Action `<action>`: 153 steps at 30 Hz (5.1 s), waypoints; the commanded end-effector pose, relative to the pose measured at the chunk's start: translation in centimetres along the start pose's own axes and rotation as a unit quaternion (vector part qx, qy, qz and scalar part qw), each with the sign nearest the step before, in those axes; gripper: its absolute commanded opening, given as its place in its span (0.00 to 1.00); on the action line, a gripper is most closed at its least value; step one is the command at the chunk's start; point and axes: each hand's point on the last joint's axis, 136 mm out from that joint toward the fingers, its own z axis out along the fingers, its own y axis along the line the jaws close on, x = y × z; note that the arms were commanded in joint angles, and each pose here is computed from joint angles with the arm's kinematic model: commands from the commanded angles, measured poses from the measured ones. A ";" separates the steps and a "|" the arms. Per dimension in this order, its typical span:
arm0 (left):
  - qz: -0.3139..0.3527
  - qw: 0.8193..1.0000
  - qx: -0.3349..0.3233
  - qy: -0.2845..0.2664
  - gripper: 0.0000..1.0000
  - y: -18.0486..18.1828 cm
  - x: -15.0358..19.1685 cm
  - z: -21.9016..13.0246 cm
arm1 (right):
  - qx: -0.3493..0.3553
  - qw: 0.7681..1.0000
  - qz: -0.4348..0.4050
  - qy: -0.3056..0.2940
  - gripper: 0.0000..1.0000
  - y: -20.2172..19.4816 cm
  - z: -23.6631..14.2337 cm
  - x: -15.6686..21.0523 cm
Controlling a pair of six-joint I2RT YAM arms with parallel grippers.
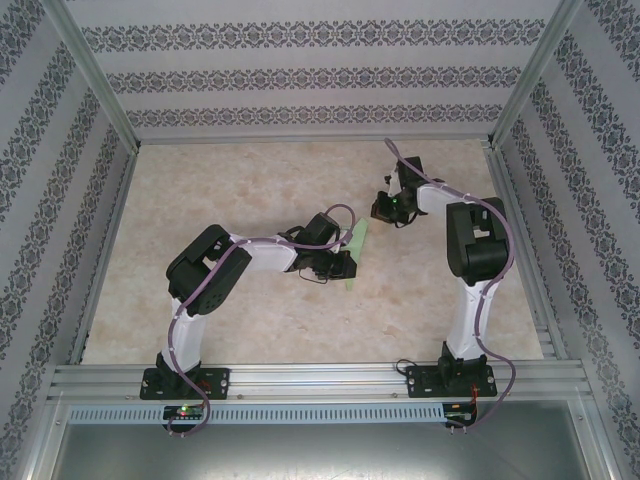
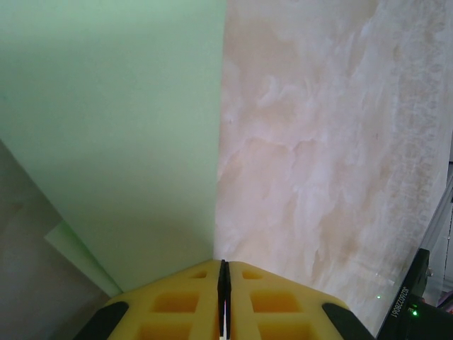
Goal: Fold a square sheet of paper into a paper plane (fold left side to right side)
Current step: Fold the wing for the fifth time at the center of the table, then turn over the paper plane at the center of the table, then move the paper plane to the center of the table.
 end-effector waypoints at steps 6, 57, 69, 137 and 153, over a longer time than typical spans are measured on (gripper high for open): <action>0.003 0.999 -0.025 0.037 0.20 0.8 2.2 -0.2 | -0.013 0.999 -0.017 -0.046 0.13 1.9 -3.9 -1.3; 0.026 0.924 -0.193 -0.330 0.66 2.1 -1.9 -24.3 | -0.133 0.982 -0.129 -0.029 0.00 14.2 -8.6 17.8; 0.022 0.933 -0.187 -0.307 0.67 2.1 -2.1 -22.9 | -0.013 0.996 -0.092 -0.006 0.10 4.7 -5.1 19.3; 0.073 0.894 -0.218 -0.385 1.00 1.4 0.6 -30.4 | 0.157 0.963 -0.220 0.002 0.00 10.9 -3.6 11.9; 0.077 0.906 -0.209 -0.359 1.00 2.6 2.7 -29.2 | 0.269 0.950 -0.159 -0.006 0.00 9.3 2.4 0.9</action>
